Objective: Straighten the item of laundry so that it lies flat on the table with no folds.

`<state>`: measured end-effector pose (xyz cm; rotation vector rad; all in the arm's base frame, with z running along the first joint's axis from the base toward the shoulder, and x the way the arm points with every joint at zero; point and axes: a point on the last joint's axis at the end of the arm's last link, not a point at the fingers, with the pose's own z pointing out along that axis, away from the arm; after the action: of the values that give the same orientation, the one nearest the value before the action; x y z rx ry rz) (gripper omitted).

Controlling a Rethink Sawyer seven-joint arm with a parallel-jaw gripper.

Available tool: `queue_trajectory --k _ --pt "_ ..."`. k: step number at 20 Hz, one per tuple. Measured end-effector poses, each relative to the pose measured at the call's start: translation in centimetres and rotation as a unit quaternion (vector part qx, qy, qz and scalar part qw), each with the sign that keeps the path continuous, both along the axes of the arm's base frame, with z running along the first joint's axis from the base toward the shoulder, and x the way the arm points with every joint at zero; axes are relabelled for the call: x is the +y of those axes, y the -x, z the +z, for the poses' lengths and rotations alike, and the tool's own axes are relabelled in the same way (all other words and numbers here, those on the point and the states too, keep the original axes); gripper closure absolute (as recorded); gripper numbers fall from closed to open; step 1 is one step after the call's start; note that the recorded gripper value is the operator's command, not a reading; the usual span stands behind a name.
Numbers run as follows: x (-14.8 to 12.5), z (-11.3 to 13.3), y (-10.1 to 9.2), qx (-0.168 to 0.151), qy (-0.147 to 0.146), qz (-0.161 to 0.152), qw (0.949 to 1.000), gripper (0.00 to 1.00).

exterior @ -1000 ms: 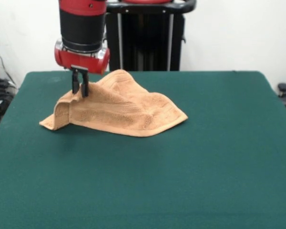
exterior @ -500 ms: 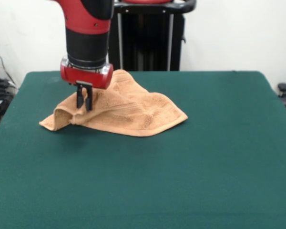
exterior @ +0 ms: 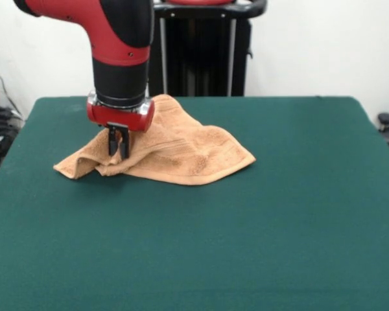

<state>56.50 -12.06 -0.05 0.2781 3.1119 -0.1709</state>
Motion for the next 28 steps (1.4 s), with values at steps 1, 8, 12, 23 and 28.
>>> queue_trajectory --k 1,8,12,23,28 --pt "-0.1 0.0 0.0 0.000 0.000 -0.001 1.0000 1.00" --pt "-0.1 0.1 0.0 -0.001 0.000 -0.001 1.0000 1.00" --pt "-0.2 0.4 -0.2 -0.004 0.002 -0.001 1.0000 1.00" --pt "-0.6 1.8 -1.0 -0.017 0.008 -0.001 0.9998 1.00" --pt "-0.7 2.3 -1.3 -0.021 0.010 -0.001 0.9997 1.00"
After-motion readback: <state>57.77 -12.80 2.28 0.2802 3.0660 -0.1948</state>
